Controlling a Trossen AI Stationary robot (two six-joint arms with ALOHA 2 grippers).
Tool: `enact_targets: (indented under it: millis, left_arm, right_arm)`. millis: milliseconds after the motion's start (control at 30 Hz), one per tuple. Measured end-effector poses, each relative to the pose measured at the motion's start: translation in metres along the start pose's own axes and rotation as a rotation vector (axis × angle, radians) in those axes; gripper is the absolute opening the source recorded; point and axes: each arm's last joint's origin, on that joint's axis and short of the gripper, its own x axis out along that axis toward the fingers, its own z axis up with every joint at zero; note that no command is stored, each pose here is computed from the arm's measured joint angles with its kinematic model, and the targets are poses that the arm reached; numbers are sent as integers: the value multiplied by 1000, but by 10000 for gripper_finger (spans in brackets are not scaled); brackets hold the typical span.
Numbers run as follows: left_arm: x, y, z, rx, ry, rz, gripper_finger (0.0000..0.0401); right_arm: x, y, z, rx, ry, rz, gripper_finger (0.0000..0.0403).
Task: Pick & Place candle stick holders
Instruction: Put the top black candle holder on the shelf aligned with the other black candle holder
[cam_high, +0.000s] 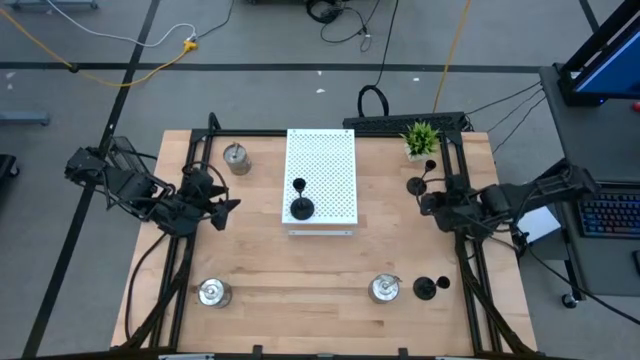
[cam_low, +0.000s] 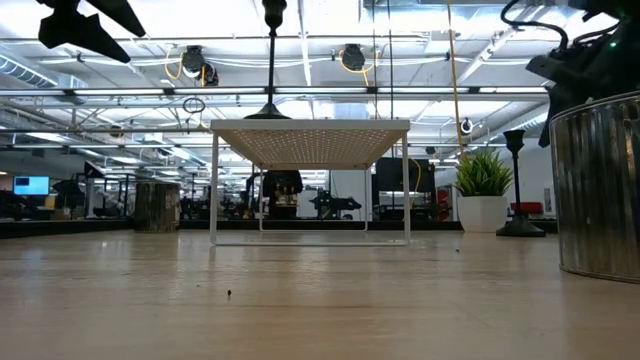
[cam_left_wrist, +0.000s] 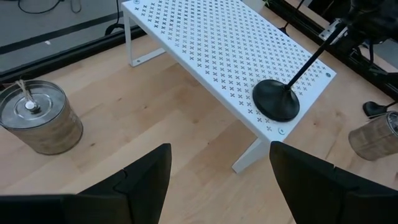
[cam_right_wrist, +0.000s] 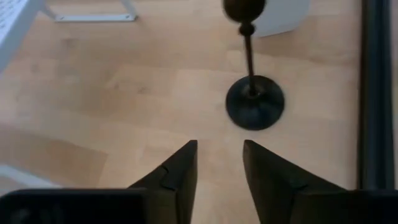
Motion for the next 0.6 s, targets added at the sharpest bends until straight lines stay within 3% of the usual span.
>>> enact_targets:
  millis: [267,600]
  left_arm:
    - [0,0,0,19,-3,2,274]
    - [0,0,0,39,-5,3,273]
  right_arm:
    - [10,7,6,58,-33,-65,196]
    - [31,18,10,147,-61,-182,202]
